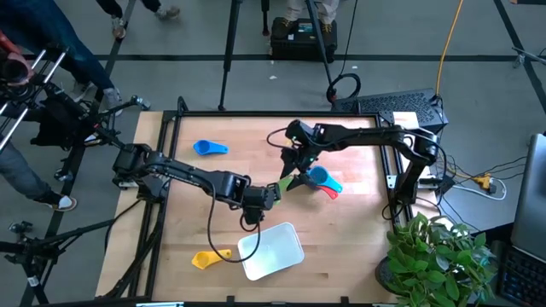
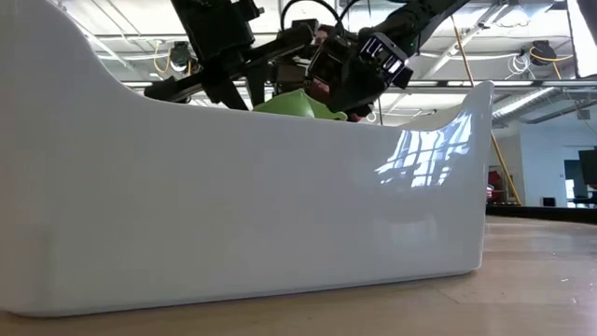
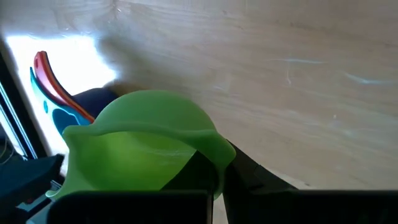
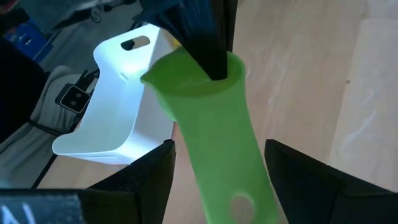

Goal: Nest measuring cups in basket
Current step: Stack the green measuring cup on the light blue measuring cup

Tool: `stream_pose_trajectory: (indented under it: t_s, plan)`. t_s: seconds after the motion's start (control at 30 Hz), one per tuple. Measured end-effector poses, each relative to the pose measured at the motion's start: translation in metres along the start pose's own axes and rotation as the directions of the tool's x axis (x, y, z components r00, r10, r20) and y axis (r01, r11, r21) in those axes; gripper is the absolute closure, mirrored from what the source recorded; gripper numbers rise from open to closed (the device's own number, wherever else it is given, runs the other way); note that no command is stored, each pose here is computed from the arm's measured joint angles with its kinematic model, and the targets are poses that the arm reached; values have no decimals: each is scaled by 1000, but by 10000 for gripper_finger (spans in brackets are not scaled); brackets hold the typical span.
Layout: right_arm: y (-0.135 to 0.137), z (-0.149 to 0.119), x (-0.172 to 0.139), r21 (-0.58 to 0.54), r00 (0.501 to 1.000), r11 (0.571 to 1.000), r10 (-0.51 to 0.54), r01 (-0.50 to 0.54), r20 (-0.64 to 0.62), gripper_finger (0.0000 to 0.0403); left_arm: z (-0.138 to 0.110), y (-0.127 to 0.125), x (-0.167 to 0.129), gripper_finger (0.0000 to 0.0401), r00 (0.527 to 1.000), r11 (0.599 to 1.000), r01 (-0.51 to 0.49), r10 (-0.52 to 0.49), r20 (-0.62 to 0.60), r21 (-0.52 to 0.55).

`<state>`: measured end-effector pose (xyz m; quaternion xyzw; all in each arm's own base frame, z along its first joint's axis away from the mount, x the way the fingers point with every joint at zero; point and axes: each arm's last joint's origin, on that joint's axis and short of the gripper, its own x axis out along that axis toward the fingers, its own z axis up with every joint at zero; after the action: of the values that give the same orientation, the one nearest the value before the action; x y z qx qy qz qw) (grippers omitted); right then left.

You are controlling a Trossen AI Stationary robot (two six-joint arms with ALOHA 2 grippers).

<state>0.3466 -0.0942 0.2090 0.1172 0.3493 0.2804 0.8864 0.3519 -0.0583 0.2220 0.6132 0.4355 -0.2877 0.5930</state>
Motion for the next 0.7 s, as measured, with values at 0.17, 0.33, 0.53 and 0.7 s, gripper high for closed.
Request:
stream_pose_trajectory:
  t_s: [0.17,0.33,0.53,0.7]
  plan:
    - [2,1,3,-30,999,999,-38,38,-15,173,0,0,0,393,1000,1000,-3,3,1,-8]
    - [2,1,3,-43,999,998,-43,42,-17,227,0,0,0,393,1000,1000,-1,1,6,-17]
    - [3,0,3,-78,999,996,-35,33,-21,289,1,0,0,394,1000,1000,4,-3,17,-29]
    - [3,0,3,-86,998,995,-52,49,-27,289,1,0,0,394,1000,999,5,-4,19,-41]
